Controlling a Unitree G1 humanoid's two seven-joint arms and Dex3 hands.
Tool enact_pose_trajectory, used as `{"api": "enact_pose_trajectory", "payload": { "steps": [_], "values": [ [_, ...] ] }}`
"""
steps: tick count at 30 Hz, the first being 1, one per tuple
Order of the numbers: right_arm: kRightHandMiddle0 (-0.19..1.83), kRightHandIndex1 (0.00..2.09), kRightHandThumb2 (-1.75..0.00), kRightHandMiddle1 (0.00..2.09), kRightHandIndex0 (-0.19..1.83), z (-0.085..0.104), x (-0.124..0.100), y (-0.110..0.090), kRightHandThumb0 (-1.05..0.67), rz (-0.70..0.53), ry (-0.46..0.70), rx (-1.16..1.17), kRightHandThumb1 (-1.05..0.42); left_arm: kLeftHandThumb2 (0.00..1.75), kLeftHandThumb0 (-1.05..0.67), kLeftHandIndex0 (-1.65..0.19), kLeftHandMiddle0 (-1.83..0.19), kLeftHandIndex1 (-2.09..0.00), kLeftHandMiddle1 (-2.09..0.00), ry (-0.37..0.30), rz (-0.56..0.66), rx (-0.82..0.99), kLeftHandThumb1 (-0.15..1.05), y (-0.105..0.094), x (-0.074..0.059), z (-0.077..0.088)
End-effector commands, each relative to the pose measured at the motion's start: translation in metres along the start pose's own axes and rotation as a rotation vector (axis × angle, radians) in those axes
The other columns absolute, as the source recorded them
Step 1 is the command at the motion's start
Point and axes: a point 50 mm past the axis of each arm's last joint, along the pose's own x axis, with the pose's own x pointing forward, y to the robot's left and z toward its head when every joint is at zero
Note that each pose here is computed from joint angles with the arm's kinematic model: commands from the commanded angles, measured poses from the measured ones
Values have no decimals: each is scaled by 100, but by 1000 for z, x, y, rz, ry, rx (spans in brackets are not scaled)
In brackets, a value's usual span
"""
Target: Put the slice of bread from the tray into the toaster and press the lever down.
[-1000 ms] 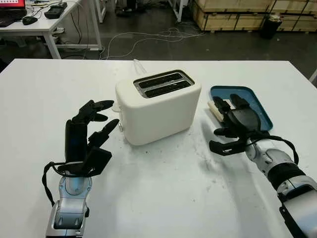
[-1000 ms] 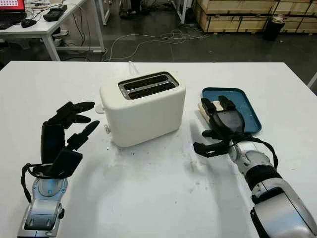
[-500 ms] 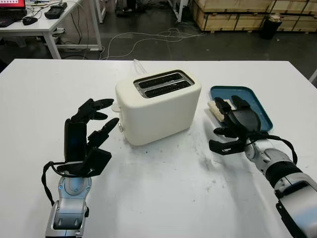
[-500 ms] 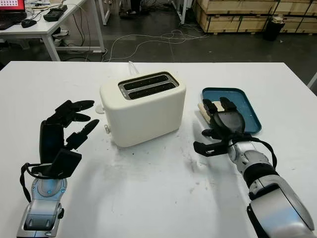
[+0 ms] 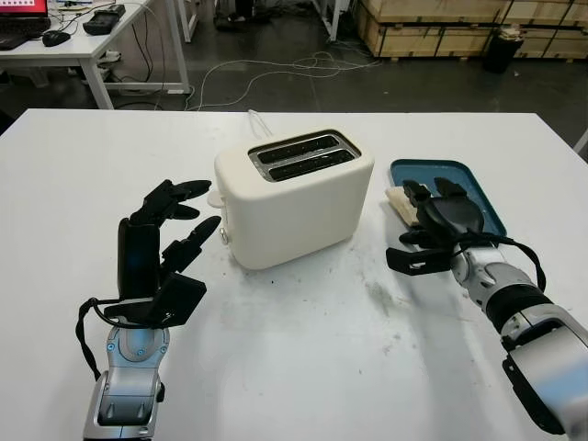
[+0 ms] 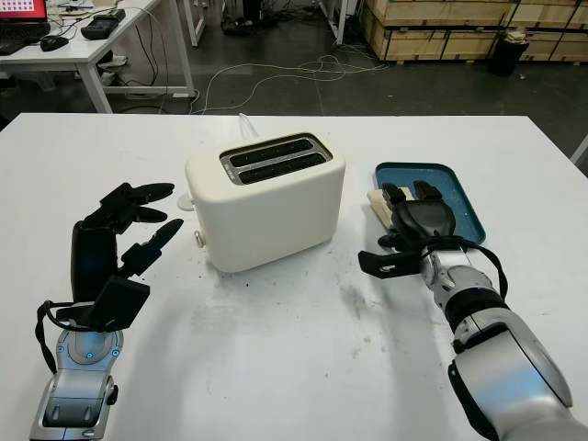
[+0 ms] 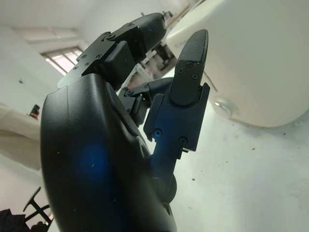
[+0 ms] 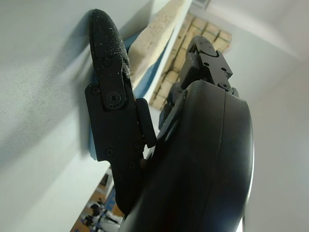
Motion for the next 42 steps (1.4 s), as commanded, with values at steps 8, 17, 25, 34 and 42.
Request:
{"api": "enact_pose_trajectory", "payload": {
  "steps": [8,17,25,34,42],
  "values": [
    [10,4,0,1,6,-4,-9,24,-58,109,52,-13,-79,7,-39,-65,-50,-61,-125,-49,13,-21,92,5,3,7],
    [22,54,-1,12,1,-4,-15,36,-31,98,60,-20,-83,8,-36,-63,-51,-60,-122,-61,11,-16,92,6,0,9],
    [52,173,-1,170,81,-6,-20,38,-29,23,29,-24,-87,7,-35,-64,-51,-60,-124,-88,-11,-23,92,4,-2,10],
    [79,175,-13,175,115,-6,-21,38,-51,17,-4,-105,-92,7,-36,-64,-51,-60,-123,-90,-19,-16,92,4,-3,10],
    [86,175,-27,175,125,-6,-22,39,-59,-20,-36,-165,-92,8,-35,-65,-51,-60,-123,-86,-21,-13,92,4,-3,9]
  ]
}}
